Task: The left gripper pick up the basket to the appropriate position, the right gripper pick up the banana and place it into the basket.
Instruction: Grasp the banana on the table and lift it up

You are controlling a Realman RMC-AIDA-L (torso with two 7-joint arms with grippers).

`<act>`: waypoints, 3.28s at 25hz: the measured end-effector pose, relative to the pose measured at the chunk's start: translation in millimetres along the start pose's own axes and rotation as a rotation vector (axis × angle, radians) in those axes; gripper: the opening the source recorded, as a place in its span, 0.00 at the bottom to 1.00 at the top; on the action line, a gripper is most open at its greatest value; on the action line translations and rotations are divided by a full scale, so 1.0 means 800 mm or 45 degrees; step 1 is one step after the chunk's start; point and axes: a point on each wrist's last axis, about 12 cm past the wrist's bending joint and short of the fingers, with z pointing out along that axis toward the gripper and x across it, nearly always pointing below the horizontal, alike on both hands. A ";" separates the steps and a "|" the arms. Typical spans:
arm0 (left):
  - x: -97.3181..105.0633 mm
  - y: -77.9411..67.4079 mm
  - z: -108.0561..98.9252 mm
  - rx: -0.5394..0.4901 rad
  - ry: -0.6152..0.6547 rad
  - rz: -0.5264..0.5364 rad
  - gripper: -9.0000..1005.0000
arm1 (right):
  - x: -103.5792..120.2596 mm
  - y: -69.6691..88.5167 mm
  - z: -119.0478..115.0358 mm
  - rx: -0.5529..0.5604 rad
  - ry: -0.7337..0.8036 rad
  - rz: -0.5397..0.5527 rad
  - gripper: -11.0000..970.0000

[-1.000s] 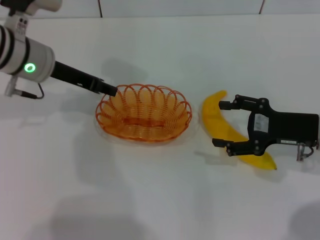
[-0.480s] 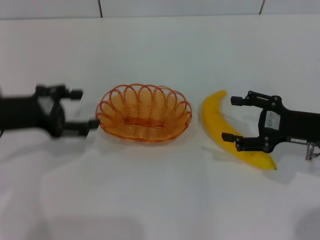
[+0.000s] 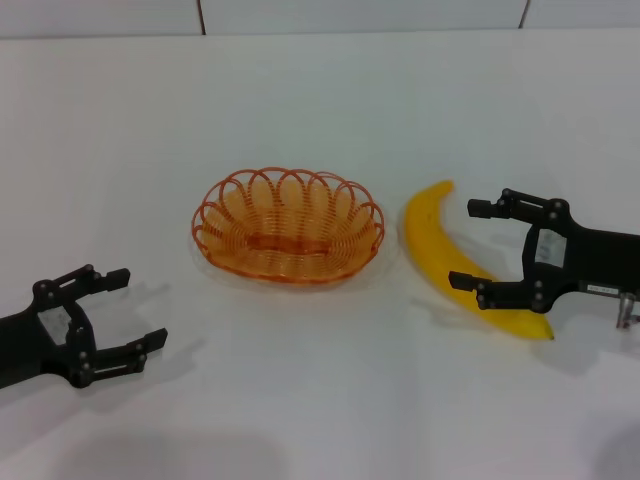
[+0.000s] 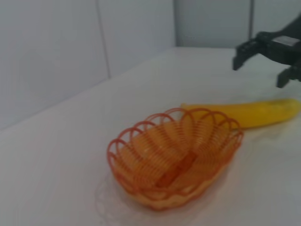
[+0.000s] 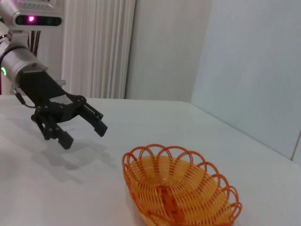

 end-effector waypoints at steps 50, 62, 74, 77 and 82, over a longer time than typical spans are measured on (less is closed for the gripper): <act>-0.001 0.000 0.003 -0.034 -0.108 -0.014 0.88 | 0.004 -0.021 0.035 -0.031 0.295 0.532 0.60; -0.001 -0.001 0.002 -0.035 -0.108 -0.018 0.87 | 0.001 -0.025 0.032 -0.006 0.271 0.546 0.46; 0.000 -0.002 -0.004 -0.044 -0.126 -0.027 0.87 | -0.010 -0.038 0.023 0.060 0.169 0.538 0.32; 0.000 -0.001 -0.005 -0.045 -0.125 -0.027 0.87 | -0.011 -0.037 0.023 0.054 0.163 0.540 0.25; 0.000 -0.001 -0.005 -0.045 -0.125 -0.026 0.88 | -0.011 -0.036 0.023 0.056 0.162 0.541 0.28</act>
